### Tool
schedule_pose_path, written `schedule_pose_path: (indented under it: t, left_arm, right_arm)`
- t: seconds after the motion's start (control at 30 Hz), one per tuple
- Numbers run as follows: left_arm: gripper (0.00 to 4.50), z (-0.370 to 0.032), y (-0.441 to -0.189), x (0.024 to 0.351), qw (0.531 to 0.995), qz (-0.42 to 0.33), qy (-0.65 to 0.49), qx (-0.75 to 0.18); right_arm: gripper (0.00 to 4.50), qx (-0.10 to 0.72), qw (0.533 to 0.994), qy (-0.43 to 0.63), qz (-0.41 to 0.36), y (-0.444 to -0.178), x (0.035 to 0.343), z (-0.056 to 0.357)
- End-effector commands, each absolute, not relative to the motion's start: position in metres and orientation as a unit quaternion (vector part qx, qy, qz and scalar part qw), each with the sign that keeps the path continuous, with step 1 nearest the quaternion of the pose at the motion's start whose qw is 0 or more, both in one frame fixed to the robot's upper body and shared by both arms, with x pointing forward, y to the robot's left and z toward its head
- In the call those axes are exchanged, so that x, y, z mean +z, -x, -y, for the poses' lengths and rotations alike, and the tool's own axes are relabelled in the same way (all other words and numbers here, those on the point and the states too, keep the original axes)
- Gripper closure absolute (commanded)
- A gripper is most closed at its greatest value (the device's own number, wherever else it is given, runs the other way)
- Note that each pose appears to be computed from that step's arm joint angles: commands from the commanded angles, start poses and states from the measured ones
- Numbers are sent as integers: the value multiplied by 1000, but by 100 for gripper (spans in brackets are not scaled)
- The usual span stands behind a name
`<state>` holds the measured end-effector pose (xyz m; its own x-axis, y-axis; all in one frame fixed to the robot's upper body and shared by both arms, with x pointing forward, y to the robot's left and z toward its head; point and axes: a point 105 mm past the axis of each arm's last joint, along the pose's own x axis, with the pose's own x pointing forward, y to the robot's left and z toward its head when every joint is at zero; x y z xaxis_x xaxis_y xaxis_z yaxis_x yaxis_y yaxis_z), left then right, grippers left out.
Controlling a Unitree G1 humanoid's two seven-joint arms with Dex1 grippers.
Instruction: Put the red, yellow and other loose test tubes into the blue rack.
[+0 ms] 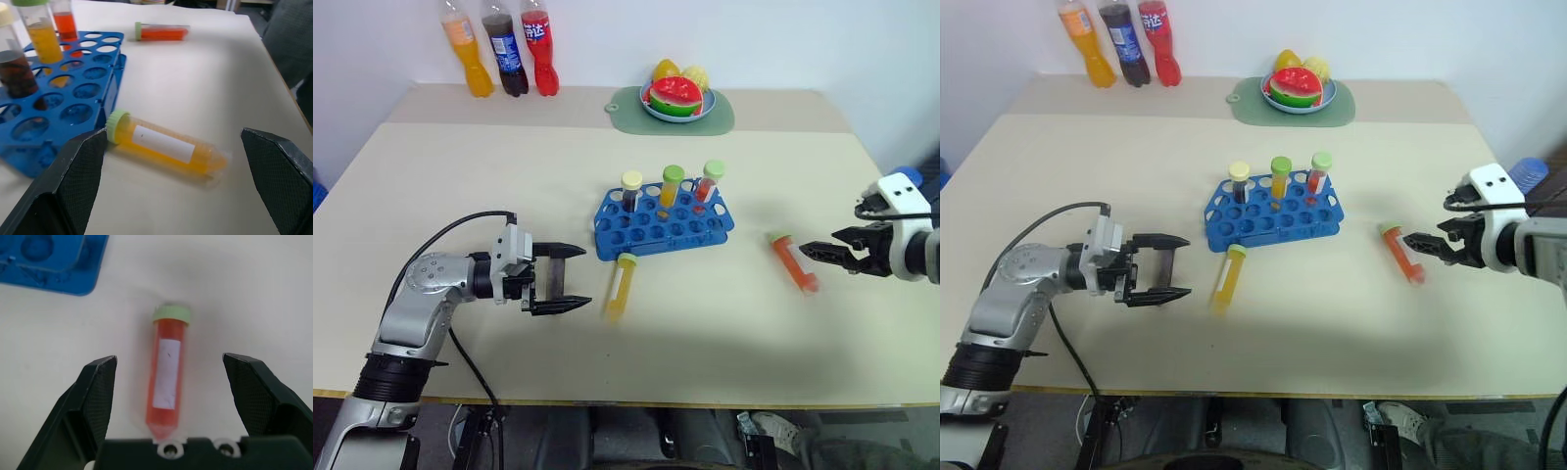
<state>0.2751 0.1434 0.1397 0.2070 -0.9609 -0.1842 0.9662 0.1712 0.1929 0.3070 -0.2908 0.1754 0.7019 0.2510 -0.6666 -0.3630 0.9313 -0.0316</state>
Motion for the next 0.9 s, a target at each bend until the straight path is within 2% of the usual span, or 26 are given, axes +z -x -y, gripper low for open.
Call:
schedule_pose_path:
  t: [0.03,0.37,0.63,0.73,0.87,0.9]
  left_arm:
    - [3,-139,-270,148,758,9,-146,-636]
    - [3,-141,-256,147,764,-3,-146,-629]
    - [3,-144,-248,146,772,-12,-143,-620]
    - [0,-144,-247,147,774,-13,-143,-617]
    - [0,-144,-247,148,775,-14,-143,-616]
    - [0,-144,-247,148,775,-14,-143,-616]
  right_arm:
    - [67,163,909,59,-378,-314,179,295]
    - [67,182,874,22,-451,-338,153,285]
    - [67,181,865,34,-467,-354,137,287]
    - [155,183,854,60,-483,-354,124,289]
    - [356,193,845,80,-492,-351,116,289]
    - [374,195,843,85,-493,-350,115,290]
